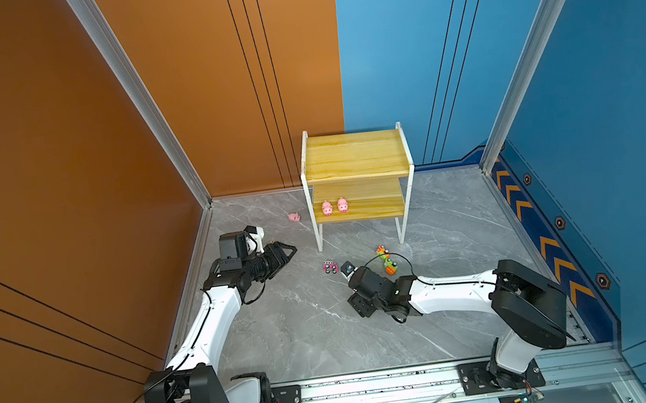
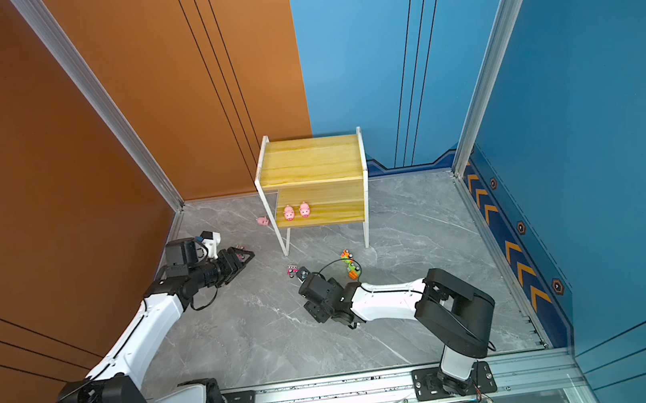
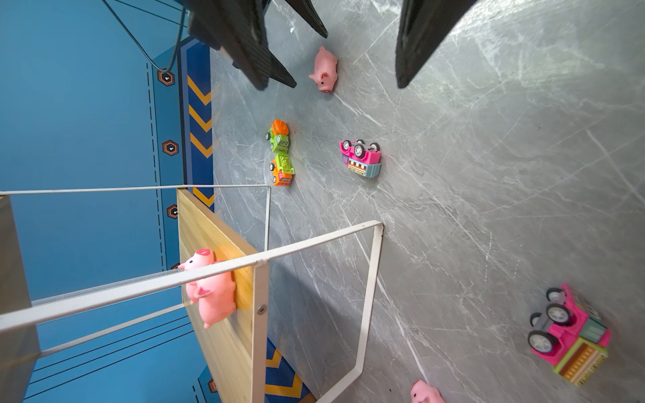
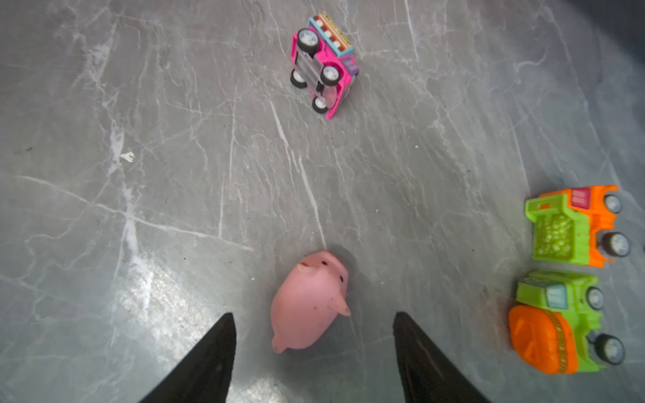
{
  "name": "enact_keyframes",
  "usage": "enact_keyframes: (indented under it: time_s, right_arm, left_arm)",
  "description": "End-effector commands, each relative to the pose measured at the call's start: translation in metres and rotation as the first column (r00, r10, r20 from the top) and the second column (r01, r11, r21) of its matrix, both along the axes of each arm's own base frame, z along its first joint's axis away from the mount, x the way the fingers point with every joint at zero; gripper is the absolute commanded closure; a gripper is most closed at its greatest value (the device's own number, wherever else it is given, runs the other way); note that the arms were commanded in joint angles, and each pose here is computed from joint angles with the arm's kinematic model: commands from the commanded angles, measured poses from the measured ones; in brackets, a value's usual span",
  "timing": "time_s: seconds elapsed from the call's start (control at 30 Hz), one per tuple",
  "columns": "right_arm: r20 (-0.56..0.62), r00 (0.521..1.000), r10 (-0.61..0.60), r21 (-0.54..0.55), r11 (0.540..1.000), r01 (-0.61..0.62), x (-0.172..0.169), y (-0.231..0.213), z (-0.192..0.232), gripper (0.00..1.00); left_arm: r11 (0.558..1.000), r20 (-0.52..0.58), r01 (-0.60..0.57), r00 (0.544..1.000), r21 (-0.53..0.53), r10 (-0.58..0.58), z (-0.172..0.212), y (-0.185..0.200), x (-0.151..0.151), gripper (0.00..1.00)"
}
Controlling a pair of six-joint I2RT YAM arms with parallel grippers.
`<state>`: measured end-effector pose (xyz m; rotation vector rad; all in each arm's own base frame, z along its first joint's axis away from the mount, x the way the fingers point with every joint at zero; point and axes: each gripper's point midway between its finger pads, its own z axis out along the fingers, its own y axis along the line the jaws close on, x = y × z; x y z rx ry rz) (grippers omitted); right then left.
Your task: Place and organize the plastic toys onto the shelf
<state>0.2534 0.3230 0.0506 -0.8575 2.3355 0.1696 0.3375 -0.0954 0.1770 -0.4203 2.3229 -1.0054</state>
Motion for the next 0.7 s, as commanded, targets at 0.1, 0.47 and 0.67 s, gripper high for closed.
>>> enact_keyframes:
  time_s: [0.1, 0.47, 0.67]
  right_arm:
    - [-0.012, 0.995, -0.097, -0.018, 0.995, 0.096, 0.01, -0.008, -0.008, 0.27]
    - [-0.046, 0.99, -0.131, -0.05, 0.99, 0.128, 0.01, -0.023, -0.022, 0.27]
    - [-0.054, 0.989, -0.14, -0.055, 0.989, 0.137, 0.006, -0.035, -0.024, 0.28]
  left_arm:
    - [1.0, 0.01, -0.008, 1.0, 0.023, 0.007, -0.004, 0.005, 0.0, 0.41]
    - [1.0, 0.007, -0.009, 1.0, 0.025, 0.009, -0.005, 0.005, 0.001, 0.41]
    - [1.0, -0.002, -0.007, 1.0, 0.027, 0.007, -0.008, 0.004, 0.0, 0.41]
